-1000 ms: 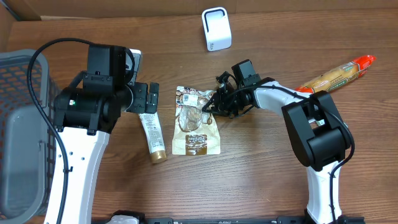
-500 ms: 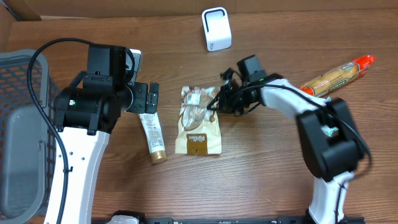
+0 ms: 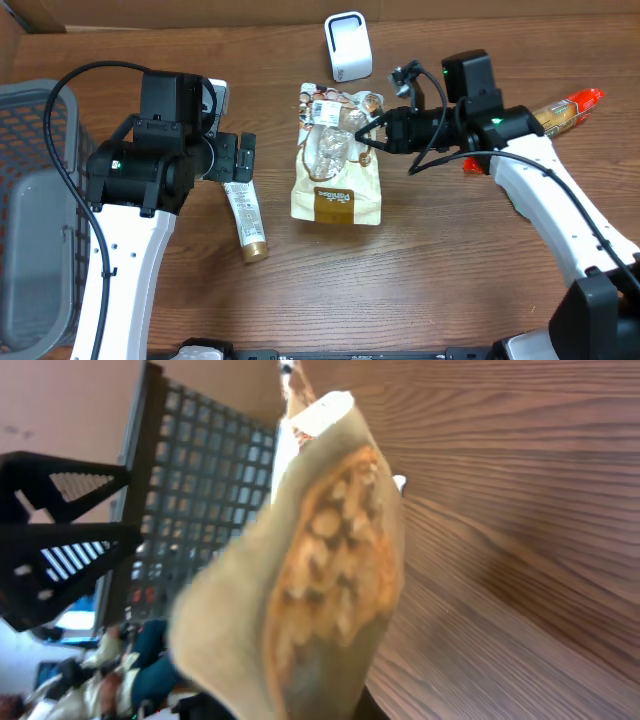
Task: Scan the item barcode
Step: 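Lift the bread bag up toward the white scanner, then hold the bread bag in front of the white scanner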
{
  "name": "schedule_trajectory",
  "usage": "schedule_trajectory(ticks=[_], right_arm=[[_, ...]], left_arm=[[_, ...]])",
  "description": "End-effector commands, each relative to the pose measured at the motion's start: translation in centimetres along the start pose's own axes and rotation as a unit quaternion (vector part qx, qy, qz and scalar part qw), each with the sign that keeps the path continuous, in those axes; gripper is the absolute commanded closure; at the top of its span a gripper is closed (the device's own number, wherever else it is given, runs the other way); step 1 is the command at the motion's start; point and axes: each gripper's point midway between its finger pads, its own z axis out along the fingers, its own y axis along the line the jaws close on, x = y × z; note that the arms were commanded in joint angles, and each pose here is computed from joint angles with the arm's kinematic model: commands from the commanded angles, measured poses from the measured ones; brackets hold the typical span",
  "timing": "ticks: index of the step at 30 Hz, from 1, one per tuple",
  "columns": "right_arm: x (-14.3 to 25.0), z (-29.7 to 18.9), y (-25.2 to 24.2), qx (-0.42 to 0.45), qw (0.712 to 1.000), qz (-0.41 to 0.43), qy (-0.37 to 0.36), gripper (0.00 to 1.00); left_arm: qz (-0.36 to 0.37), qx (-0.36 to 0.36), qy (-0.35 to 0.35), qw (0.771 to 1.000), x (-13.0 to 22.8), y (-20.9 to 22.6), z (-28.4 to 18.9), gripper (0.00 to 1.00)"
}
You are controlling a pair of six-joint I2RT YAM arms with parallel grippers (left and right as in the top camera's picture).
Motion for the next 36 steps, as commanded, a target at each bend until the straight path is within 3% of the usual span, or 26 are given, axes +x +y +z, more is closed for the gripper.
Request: schedule_trajectory(ticks=[1,4,8,17,23,30,36], right_arm=[[-1.0,-1.5,0.0,0.066,0.997,-0.026,-0.033,0.96],[-2.3,-2.5,-0.8,0.181,0.981,-0.035,-0.057,0.96],[-6.1,-5.5,0.2,0.342,0.926,-0.101,-0.123,0.96],[-12.7,-8.5,-0.5,0.536,0.786,-0.221,-0.215,0.96],[-16.5,-6.5,-1.9,0.611,0.681,-0.366,-0.169,0.96],[-19.5,-2.9,-4.3,0.63,0.611,-0.462,-0.132,0.96],[-20.7,0.3,-7.6,0.654,0.524,-0.543,-0.057,0.96]], left_arm=[[0.009,-0.003,-0.003,1.0,-0.2,0.1,-0.1,0.0],[0.009,-0.003,-0.003,1.0,-0.2,0.1,-0.1,0.0],[0.009,-0.003,-0.003,1.0,-0.2,0.1,-0.1,0.0],[0.009,-0.003,-0.003,1.0,-0.2,0.1,-0.1,0.0],[0.009,-0.003,-0.003,1.0,-0.2,0.1,-0.1,0.0],[0.009,-0.003,-0.003,1.0,-0.2,0.1,-0.1,0.01],[0.009,-0.003,-0.003,1.0,-0.2,0.1,-0.1,0.0]])
